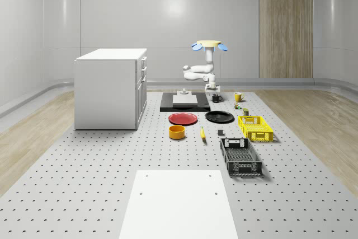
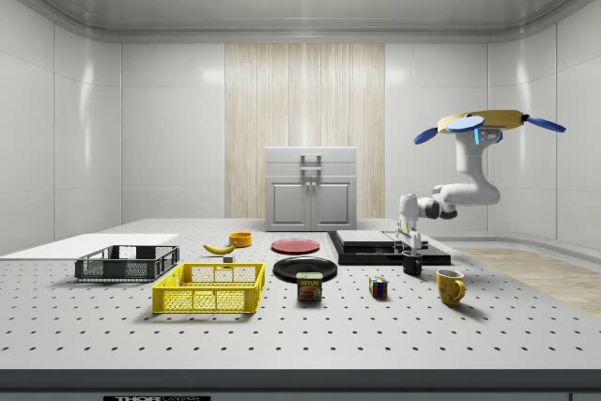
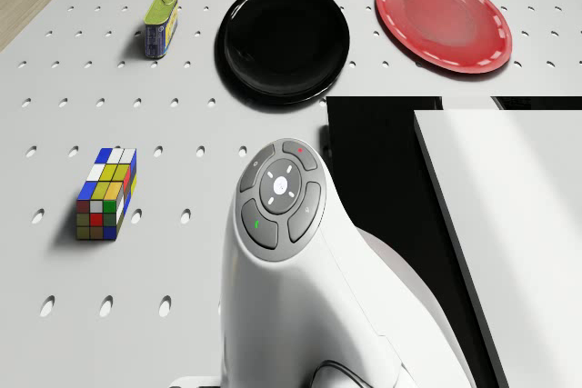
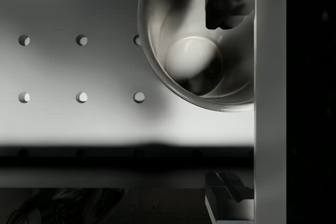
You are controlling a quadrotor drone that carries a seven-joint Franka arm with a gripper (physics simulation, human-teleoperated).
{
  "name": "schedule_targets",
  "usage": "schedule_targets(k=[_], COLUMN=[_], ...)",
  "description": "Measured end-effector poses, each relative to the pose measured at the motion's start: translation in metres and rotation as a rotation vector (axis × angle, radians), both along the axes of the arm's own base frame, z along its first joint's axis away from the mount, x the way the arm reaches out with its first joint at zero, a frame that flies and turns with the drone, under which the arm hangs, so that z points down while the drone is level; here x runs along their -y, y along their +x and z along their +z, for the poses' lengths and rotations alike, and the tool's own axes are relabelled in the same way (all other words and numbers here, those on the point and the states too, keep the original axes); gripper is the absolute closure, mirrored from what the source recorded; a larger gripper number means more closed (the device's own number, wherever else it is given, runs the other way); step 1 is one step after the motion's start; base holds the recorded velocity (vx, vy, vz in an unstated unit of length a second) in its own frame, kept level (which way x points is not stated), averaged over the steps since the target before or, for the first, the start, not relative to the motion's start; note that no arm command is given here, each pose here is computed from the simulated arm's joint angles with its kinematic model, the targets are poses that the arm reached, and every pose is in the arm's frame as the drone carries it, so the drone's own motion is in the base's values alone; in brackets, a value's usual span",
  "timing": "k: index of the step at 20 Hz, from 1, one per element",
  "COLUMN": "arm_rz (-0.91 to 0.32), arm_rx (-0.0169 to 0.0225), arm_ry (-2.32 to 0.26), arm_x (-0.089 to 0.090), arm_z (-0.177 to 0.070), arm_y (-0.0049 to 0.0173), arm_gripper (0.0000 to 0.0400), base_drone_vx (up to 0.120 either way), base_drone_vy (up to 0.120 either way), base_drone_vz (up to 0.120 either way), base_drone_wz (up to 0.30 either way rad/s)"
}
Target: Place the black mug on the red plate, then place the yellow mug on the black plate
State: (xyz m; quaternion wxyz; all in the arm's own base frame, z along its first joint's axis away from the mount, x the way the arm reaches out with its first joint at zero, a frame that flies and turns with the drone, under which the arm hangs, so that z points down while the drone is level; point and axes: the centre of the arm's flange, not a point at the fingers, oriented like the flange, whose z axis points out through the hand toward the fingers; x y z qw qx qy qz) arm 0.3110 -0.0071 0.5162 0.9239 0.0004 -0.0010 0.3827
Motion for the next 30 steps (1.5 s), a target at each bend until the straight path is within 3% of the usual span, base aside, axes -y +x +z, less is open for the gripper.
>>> schedule_targets(k=[3, 7, 22, 23, 24, 26, 30], arm_rz=[0.0, 0.0, 0.0, 0.0, 0.0, 0.0, 0.0], arm_rx=[0.0, 0.0, 0.0001, 0.0001, 0.0001, 0.0001, 0.0001], arm_ry=[0.0, 0.0, 0.0, 0.0, 0.0, 0.0, 0.0], arm_x=[0.0, 0.001, -0.003, -0.003, -0.003, -0.003, -0.003], arm_z=[0.001, 0.006, 0.015, 0.015, 0.016, 0.016, 0.016], arm_y=[0.0028, 0.0045, 0.0057, 0.0057, 0.0057, 0.0057, 0.0058], arm_gripper=[0.0, 0.0, 0.0, 0.0023, 0.0082, 0.0164, 0.0244], base_drone_vx=[0.0, 0.0, 0.0, 0.0, 0.0, 0.0, 0.0], base_drone_vy=[0.0, 0.0, 0.0, 0.0, 0.0, 0.0, 0.0], base_drone_vz=[0.0, 0.0, 0.0, 0.0, 0.0, 0.0, 0.0], base_drone_wz=[0.0, 0.0, 0.0, 0.0, 0.0, 0.0, 0.0])
